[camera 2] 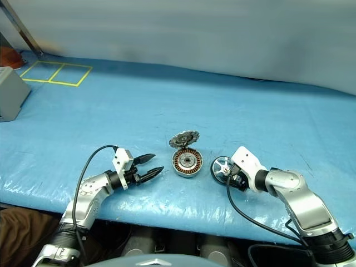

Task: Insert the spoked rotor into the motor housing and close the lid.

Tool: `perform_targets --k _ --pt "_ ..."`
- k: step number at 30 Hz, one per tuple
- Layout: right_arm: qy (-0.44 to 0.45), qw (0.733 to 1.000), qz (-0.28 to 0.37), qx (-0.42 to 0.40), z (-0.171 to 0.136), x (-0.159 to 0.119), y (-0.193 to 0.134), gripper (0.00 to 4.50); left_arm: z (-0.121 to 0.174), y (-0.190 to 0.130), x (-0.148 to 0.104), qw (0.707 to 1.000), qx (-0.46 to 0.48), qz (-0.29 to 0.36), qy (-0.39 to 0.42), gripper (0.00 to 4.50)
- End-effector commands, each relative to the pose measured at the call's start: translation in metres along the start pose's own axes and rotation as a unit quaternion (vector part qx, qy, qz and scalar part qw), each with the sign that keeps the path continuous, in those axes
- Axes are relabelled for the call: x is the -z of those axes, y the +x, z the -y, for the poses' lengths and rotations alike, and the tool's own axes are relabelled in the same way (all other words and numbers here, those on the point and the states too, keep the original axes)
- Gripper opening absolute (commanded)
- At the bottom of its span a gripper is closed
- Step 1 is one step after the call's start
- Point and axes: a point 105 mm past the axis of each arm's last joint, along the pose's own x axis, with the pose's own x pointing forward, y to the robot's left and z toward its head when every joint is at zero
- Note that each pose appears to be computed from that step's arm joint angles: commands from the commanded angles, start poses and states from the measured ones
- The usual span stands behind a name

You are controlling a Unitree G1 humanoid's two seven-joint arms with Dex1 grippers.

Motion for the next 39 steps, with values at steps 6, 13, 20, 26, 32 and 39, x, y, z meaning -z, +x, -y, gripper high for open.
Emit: perform_targets --k 6,13,20,26,32,39 --pt "0.003 1.000 -0.016 -0.019 -0.008 0.010 0.009 3.07 0.002 0.003 -0.011 1.000 0.006 0.016 0.020 3.28" --pt "0.006 1.000 -0.003 -0.015 -0.006 0.006 0.009 1.43 0.003 0.002 -0.011 1.000 0.007 0.017 0.022 3.28" --pt "-0.002 1.000 0.017 0.000 -0.002 -0.003 0.006 1.32 0.004 0.002 -0.011 1.000 0.011 0.019 0.019 3.28" --pt "0.000 0.994 0.106 -0.004 -0.002 -0.040 -0.002 1.32 0.009 0.004 -0.011 0.999 0.034 0.026 0.012 3.28" --pt "0.014 0.982 0.178 -0.064 -0.023 -0.070 -0.001 1.32 0.013 0.004 -0.013 0.998 0.051 0.041 0.005 3.28" --pt "0.007 0.977 0.196 -0.087 -0.030 -0.084 0.007 1.32 0.015 0.006 -0.013 0.998 0.056 0.041 0.006 3.28"
